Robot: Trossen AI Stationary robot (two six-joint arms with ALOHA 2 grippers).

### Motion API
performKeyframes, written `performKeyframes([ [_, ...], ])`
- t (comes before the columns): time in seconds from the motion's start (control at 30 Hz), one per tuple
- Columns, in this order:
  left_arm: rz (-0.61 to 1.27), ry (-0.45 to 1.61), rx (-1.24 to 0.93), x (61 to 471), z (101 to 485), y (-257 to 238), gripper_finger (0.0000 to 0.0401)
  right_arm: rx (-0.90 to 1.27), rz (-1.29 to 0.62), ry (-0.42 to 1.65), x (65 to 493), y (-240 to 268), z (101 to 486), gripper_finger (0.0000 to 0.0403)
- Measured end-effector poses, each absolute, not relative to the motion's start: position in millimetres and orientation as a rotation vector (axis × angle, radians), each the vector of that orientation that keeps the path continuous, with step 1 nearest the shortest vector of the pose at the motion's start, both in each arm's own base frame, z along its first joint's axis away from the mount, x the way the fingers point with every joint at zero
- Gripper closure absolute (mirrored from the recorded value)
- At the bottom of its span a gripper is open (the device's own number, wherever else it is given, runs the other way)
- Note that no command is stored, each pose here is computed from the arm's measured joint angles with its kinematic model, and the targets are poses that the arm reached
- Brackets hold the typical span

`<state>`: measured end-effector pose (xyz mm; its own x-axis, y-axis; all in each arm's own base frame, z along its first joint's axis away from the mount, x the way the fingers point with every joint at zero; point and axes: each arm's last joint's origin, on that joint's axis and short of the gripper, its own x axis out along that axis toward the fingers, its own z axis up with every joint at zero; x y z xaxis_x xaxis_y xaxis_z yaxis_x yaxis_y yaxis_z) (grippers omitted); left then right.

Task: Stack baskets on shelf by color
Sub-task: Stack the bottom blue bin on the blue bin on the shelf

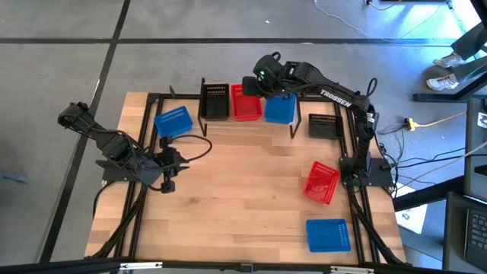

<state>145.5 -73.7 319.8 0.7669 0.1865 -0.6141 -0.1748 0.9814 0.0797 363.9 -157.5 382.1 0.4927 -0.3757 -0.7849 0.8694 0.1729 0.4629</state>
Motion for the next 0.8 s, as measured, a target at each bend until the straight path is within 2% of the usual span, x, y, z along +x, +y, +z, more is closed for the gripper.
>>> performKeyframes([
  [0.17,0.210,0.664,-0.023,145.5,319.8,-73.7,0.0332,0.897,-0.866,0.612,357.3,-149.2,394.7,0.0332],
  [0.4,0.257,0.653,-0.151,144.6,319.6,-73.2,0.0332,0.662,-0.728,0.650,336.3,-99.9,428.9,0.0331],
  [0.57,0.300,0.652,-0.195,143.4,318.5,-71.7,0.0332,0.581,-0.693,0.774,313.5,-63.2,437.4,0.0331],
  [0.8,0.355,0.620,-0.285,143.5,318.9,-71.0,0.0332,0.474,-0.674,0.999,294.7,-12.0,430.0,0.0331],
])
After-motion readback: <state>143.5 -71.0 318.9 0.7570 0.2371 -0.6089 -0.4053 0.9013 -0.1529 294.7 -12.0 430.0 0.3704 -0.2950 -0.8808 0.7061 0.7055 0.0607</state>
